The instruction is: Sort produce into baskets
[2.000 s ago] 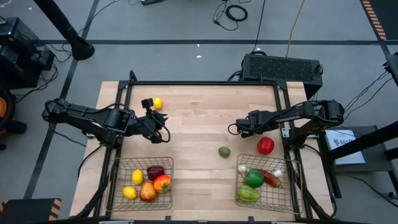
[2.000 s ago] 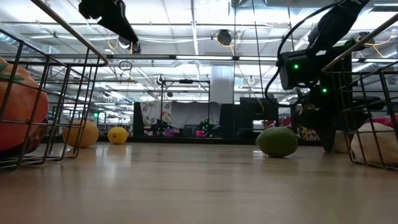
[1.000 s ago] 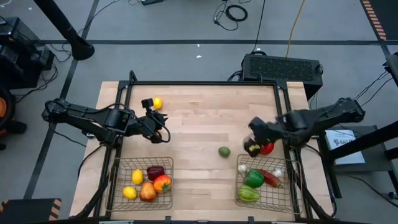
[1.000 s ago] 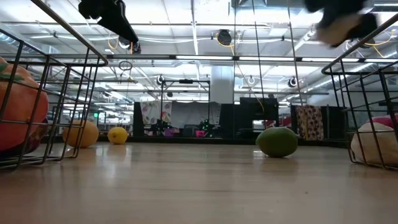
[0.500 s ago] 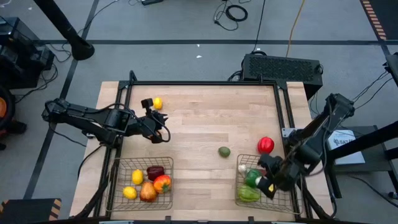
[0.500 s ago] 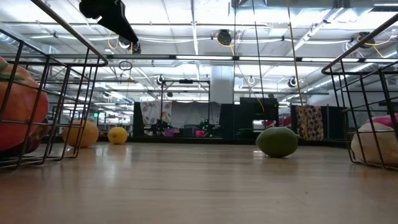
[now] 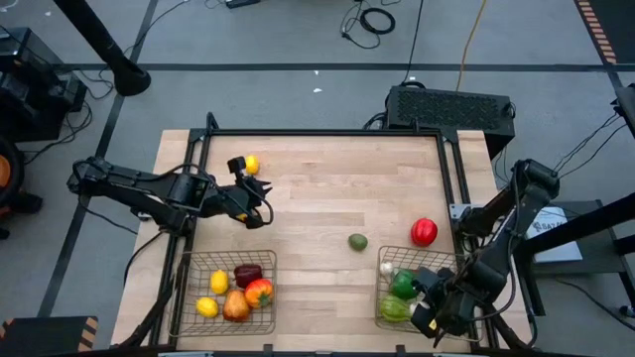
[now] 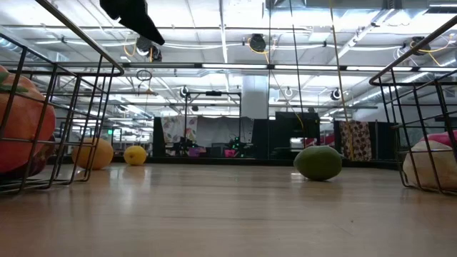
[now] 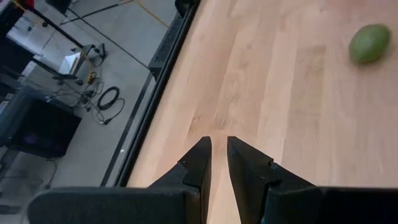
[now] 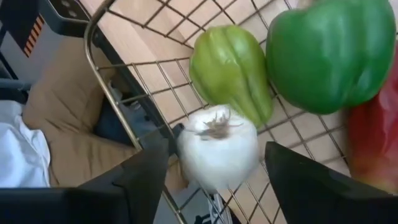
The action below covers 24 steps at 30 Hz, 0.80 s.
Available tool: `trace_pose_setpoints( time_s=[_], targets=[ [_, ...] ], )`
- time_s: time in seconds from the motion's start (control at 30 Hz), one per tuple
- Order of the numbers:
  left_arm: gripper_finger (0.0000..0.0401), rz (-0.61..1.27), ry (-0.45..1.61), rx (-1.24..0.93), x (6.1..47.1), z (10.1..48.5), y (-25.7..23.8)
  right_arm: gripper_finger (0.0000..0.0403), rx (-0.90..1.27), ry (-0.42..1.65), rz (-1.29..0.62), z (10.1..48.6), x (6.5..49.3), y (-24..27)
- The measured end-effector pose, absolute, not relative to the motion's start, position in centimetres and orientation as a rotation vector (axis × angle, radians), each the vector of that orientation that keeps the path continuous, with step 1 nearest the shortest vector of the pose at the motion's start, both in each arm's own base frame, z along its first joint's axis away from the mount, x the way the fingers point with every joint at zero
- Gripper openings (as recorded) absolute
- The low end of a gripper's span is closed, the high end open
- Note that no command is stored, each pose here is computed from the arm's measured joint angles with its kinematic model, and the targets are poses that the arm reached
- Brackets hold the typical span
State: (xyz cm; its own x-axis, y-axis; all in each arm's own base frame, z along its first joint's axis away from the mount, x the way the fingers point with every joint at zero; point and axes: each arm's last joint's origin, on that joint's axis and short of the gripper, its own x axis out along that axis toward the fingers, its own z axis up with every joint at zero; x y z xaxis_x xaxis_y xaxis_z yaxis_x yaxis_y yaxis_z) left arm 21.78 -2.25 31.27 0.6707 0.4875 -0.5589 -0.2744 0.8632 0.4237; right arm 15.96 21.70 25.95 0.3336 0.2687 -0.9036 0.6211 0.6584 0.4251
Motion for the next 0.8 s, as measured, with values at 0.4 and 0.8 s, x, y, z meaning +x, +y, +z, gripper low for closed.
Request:
trace_pose_setpoints(
  time_s=[0.4,0.8],
  targets=[
    [0.0061,0.376,0.781,0.300,23.4,29.7,-2.7,0.0281,0.814,1.193,-0.388,25.7,16.6,20.2],
    [0.0061,0.360,0.842,0.352,24.4,28.4,-2.9,0.0263,0.679,1.173,-0.741,28.0,21.3,11.2]
  ],
)
